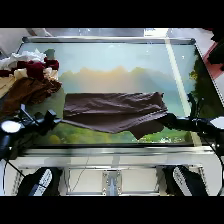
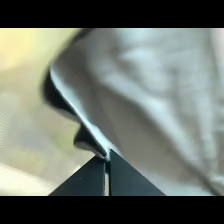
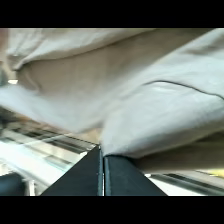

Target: Fold the shirts.

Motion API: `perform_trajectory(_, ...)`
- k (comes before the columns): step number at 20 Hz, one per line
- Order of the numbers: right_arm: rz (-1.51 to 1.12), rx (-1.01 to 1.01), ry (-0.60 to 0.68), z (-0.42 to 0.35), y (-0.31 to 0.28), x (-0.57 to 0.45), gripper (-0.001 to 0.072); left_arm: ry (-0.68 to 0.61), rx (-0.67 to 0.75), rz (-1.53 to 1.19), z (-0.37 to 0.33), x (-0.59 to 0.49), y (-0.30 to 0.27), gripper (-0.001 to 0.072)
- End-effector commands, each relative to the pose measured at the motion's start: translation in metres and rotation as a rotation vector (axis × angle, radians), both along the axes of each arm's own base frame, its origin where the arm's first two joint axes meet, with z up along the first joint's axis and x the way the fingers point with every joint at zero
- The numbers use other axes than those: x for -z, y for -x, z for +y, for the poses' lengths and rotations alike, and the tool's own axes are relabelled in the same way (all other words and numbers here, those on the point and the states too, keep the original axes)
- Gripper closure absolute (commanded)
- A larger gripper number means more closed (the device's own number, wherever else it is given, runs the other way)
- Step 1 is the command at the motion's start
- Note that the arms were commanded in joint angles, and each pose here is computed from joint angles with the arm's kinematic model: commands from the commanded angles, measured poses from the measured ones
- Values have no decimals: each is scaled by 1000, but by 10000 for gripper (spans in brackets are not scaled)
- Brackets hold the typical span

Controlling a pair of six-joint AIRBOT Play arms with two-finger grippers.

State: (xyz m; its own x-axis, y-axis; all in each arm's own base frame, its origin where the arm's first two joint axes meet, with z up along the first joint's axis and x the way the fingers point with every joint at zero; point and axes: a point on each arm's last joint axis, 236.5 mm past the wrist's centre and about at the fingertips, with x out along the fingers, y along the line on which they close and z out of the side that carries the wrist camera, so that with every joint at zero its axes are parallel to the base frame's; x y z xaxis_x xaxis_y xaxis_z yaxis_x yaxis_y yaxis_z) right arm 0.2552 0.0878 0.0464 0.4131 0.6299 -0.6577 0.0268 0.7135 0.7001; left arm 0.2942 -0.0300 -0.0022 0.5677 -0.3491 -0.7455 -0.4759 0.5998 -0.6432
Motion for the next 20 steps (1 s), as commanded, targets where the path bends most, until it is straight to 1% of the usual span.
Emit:
perform_trajectory(1,29,59,165,-30,7,-17,680,-146,14,-234,21,-80,-34,701)
perform_trajectory(3,27,68,194,-40,-6,-21,680,-173,5,-269,29,-96,-50,702)
perform_trajectory(5,19,91,190,-50,-30,-19,680,-189,52,-267,23,-94,-65,702)
perform_trajectory(8,-16,103,200,-60,-76,-15,681,-237,130,-307,-1,-92,-109,703)
perform_trajectory(11,-67,95,231,-59,-127,-10,680,-291,260,-249,-35,-61,-151,703)
perform_trajectory(14,-56,99,282,-63,-167,21,681,-329,304,-140,-48,-11,-182,702)
perform_trajectory(16,2,144,289,-73,-181,56,681,-362,287,-71,-39,18,-194,702)
perform_trajectory(19,118,160,346,-90,-179,112,681,-437,286,-7,-21,48,-200,702)
perform_trajectory(20,144,161,363,-95,-178,127,681,-445,294,10,-20,56,-199,702)
